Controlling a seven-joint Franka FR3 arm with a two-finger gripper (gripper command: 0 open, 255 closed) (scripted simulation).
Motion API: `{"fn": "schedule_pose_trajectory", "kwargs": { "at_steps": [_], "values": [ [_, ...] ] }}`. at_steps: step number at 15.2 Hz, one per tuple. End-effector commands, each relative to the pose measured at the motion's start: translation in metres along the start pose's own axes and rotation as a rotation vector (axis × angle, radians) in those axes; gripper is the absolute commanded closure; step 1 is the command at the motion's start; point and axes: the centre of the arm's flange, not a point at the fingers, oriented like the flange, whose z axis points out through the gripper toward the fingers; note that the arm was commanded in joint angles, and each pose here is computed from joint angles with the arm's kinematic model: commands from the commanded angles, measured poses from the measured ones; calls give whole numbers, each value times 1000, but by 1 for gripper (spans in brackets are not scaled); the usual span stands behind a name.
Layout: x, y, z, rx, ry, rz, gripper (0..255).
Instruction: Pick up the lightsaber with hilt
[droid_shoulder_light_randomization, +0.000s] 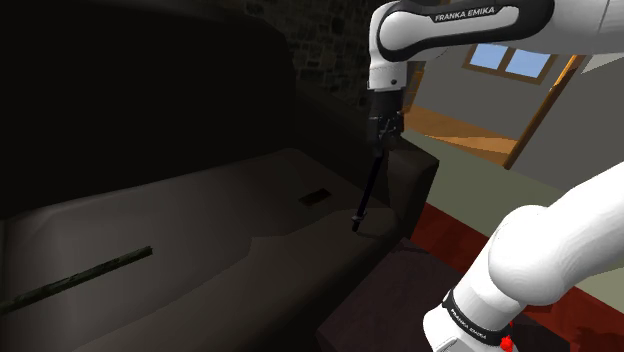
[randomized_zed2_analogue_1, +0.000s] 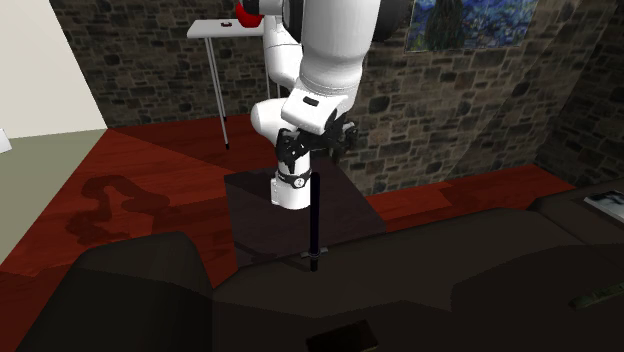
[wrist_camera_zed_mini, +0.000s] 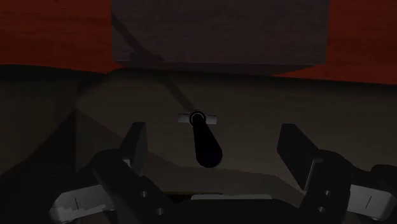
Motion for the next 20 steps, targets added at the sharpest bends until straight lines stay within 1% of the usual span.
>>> {"fn": "schedule_pose_trajectory", "kwargs": {
  "at_steps": [1, 5, 7, 8, 17, 20],
  "values": [
    [7, 2, 12, 2, -7, 1, 0],
    [14, 2, 32, 2, -7, 1, 0],
    [15, 2, 34, 2, -7, 1, 0],
    [14, 2, 34, 2, -7, 1, 255],
    [15, 2, 34, 2, -7, 1, 255],
    [9, 2, 19, 2, -7, 1, 255]
  ]
}}
